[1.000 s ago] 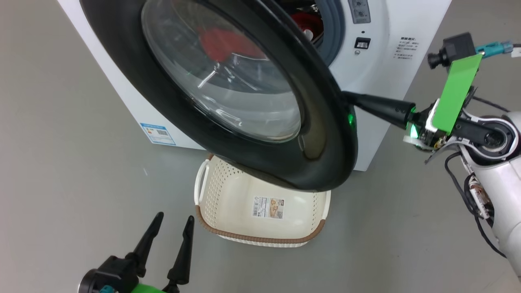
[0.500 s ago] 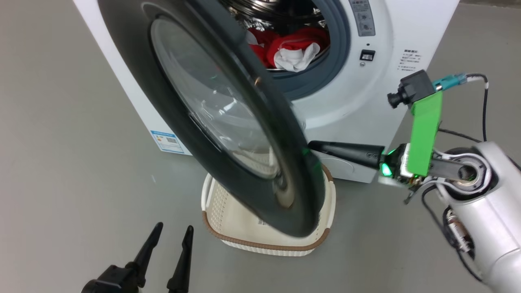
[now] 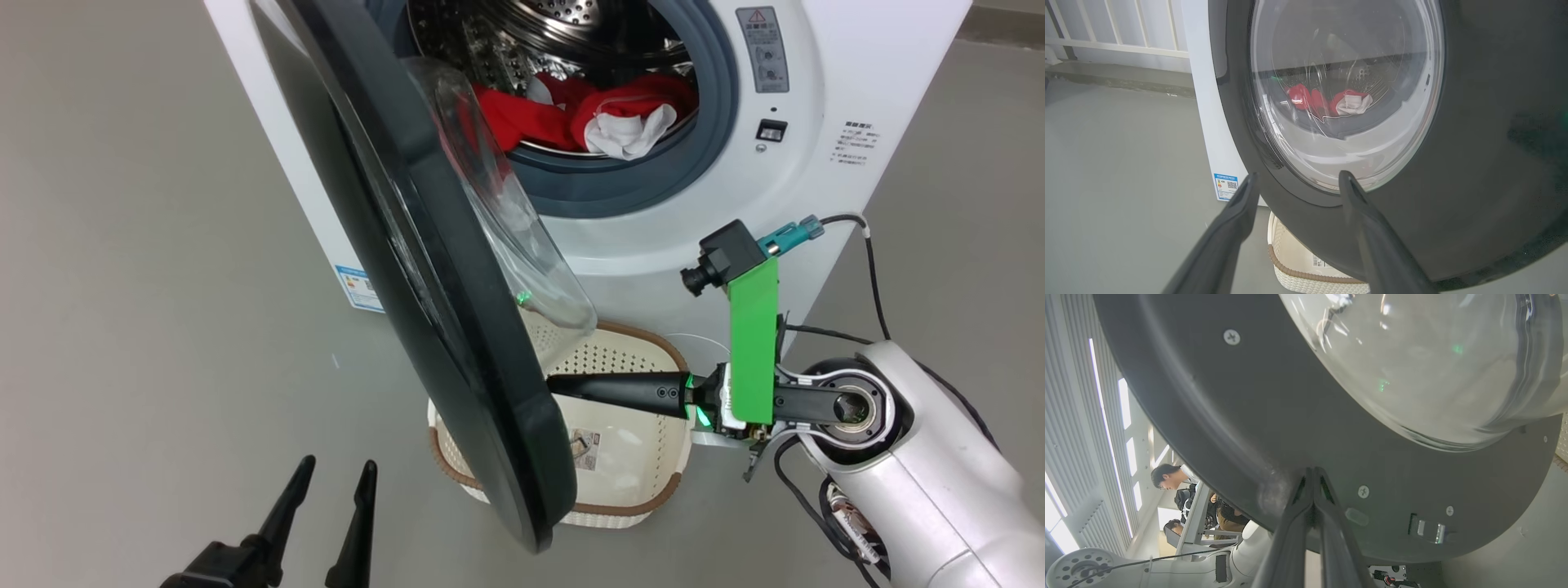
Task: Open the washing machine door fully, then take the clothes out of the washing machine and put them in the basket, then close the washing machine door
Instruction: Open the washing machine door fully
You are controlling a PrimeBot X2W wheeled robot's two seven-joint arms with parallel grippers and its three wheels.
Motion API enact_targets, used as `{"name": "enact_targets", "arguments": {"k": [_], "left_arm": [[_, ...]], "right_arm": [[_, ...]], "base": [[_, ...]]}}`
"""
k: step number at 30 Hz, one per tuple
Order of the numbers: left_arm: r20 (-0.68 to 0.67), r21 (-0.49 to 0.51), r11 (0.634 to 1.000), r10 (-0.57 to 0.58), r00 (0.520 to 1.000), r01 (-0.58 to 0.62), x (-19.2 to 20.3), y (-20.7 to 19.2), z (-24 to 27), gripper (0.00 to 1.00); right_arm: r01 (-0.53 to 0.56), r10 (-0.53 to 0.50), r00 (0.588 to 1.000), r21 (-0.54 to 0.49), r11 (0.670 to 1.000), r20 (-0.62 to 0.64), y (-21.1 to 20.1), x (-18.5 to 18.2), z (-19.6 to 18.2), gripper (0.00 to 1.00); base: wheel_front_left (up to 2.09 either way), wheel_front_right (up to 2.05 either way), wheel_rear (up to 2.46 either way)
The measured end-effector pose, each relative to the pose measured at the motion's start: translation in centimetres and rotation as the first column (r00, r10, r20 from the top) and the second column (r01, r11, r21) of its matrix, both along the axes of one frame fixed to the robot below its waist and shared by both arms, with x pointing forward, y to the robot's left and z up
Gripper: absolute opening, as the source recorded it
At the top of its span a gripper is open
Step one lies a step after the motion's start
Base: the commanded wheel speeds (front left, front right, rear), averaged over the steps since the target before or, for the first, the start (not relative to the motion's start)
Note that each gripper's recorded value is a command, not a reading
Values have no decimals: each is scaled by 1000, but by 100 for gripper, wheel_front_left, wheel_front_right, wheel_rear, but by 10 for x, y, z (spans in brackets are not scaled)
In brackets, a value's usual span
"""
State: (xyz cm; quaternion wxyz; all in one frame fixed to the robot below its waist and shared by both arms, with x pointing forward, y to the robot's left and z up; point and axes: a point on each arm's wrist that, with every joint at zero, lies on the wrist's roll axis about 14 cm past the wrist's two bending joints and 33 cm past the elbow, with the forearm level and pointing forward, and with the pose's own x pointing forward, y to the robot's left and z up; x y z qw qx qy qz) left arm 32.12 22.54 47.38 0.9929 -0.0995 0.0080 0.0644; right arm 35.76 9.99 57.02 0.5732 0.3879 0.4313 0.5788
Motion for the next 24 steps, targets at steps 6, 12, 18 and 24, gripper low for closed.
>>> {"name": "enact_targets", "arguments": {"k": [6,12,18,24], "left_arm": [[9,1,1000,19,1000,-19,-5,5,3,100],[0,-1,999,41,999,-41,-14,10,0,100],[6,0,998,57,998,-57,-18,14,2,100],[13,1,997,83,996,-83,-25,21,4,100]], "right_arm": [[-30,30,1000,3,1000,-4,8,-10,-1,0],[-69,69,998,5,998,1,17,-19,1,0],[-93,93,996,17,996,4,26,-25,5,0],[-129,129,992,28,991,-7,36,-36,6,0]], "base": [[0,0,0],[0,0,0],[0,0,0],[0,0,0]]}}
